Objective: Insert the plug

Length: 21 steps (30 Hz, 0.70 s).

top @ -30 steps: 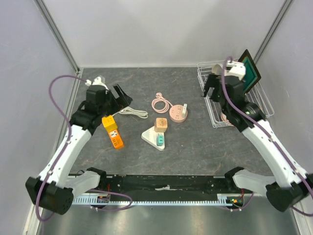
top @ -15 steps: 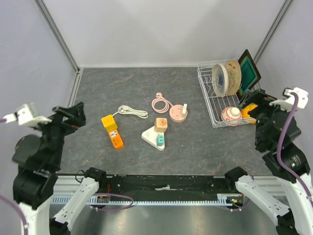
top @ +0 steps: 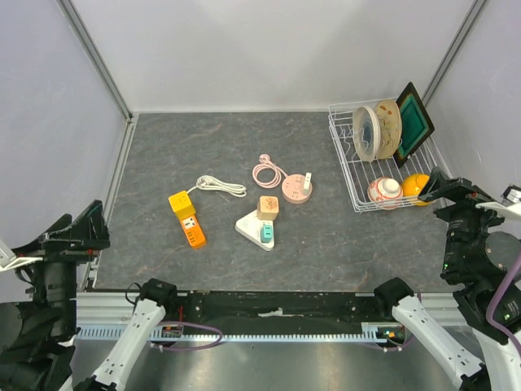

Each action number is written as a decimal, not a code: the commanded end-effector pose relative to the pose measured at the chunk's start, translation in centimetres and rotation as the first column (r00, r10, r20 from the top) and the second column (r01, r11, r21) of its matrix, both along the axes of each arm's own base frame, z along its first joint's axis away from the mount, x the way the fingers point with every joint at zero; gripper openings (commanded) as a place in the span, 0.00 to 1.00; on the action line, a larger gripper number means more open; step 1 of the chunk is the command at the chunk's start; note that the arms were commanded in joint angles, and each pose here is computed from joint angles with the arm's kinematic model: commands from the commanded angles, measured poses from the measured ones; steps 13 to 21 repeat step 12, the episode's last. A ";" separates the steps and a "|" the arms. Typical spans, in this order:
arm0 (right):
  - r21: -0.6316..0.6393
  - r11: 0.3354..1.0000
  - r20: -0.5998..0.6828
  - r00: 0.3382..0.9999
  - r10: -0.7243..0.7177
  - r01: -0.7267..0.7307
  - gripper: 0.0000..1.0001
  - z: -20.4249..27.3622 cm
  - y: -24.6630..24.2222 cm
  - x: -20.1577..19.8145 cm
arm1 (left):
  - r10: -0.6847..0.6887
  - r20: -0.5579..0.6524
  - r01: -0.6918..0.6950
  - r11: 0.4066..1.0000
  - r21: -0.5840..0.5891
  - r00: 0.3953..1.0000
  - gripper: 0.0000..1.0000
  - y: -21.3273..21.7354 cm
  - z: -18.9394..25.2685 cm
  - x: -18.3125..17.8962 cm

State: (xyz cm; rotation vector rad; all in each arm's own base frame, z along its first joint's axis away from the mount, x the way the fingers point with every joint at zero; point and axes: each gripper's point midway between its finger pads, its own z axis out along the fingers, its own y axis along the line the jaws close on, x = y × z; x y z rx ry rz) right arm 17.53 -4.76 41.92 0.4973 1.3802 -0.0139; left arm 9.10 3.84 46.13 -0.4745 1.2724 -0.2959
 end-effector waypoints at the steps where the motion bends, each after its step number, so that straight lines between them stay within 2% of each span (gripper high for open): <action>1: -0.010 1.000 0.026 1.000 -0.012 0.013 0.98 0.2 -0.6 -0.8 | 0.042 0.005 -0.042 0.999 0.030 0.999 1.00 0.9 -0.4 -0.7; 21: -0.017 1.000 0.030 0.999 -0.018 0.019 0.98 0.1 -0.9 -1.2 | 0.042 0.002 -0.042 0.999 0.032 0.999 1.00 1.0 -0.8 -0.7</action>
